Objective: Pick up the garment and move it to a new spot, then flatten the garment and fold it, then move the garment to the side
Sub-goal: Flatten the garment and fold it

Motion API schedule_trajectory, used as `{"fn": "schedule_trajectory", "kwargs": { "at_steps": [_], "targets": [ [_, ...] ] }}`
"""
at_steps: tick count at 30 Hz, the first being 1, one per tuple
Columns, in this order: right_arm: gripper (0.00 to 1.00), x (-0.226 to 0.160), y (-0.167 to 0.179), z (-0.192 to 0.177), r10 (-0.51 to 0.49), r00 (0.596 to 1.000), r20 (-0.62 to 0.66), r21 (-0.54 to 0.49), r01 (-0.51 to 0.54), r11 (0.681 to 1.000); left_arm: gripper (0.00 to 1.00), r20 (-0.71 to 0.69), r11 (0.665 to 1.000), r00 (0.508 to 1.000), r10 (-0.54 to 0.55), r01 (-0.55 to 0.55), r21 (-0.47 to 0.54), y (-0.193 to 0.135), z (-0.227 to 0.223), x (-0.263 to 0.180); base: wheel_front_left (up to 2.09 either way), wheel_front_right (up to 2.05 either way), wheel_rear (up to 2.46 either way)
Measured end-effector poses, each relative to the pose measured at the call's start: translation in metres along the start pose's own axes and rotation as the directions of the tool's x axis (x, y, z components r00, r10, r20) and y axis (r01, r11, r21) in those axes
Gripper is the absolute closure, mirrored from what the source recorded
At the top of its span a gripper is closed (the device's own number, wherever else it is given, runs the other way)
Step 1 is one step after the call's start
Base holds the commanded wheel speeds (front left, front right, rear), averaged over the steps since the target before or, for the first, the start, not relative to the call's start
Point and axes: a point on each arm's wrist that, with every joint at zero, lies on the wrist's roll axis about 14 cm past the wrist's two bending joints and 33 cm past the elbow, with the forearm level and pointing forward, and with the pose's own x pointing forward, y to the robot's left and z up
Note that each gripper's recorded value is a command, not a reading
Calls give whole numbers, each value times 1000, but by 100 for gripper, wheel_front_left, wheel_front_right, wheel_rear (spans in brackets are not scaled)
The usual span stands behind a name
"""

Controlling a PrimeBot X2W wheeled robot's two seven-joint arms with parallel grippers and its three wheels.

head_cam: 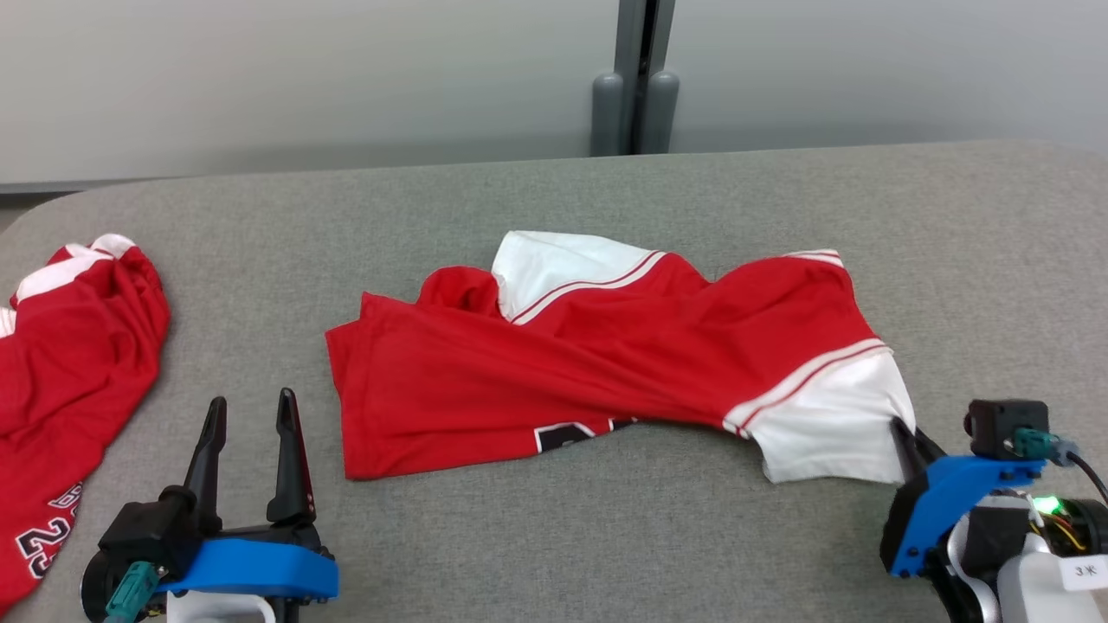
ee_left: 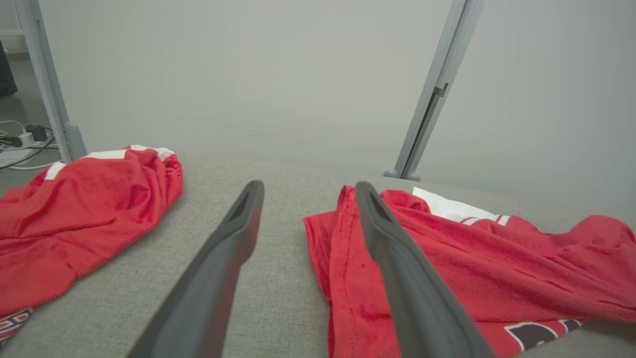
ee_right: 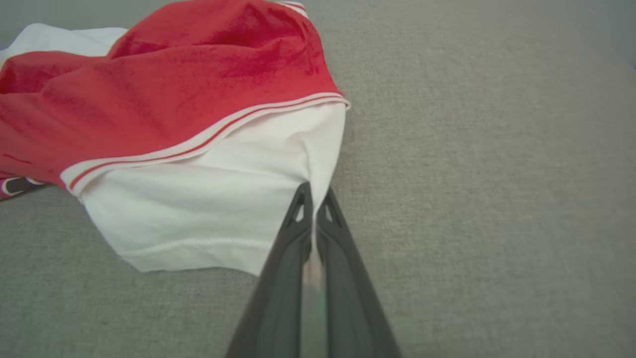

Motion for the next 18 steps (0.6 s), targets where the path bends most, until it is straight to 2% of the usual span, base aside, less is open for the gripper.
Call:
{"fn": "schedule_trajectory", "kwargs": {
  "at_steps": [5,6,7,15,18],
  "targets": [
    [100,-35,-26,-1,-68,998,10,31,67,997,0,10,1000,1000,-25,25,-3,-10,3,-1,0,0,0],
    [95,-40,-28,0,-71,997,19,39,71,997,0,14,999,999,-32,32,-3,-12,5,-1,0,0,0],
    [0,-47,-30,3,-73,996,44,51,71,996,0,20,999,999,-42,42,-3,-16,7,0,0,0,0],
    [0,-59,-22,30,-49,971,235,90,29,996,0,10,998,998,-59,59,0,-20,5,-7,0,0,0],
    [0,-60,-18,28,-39,970,241,96,16,995,0,-15,997,997,-76,76,2,-24,0,-9,0,0,0]
  ]
}}
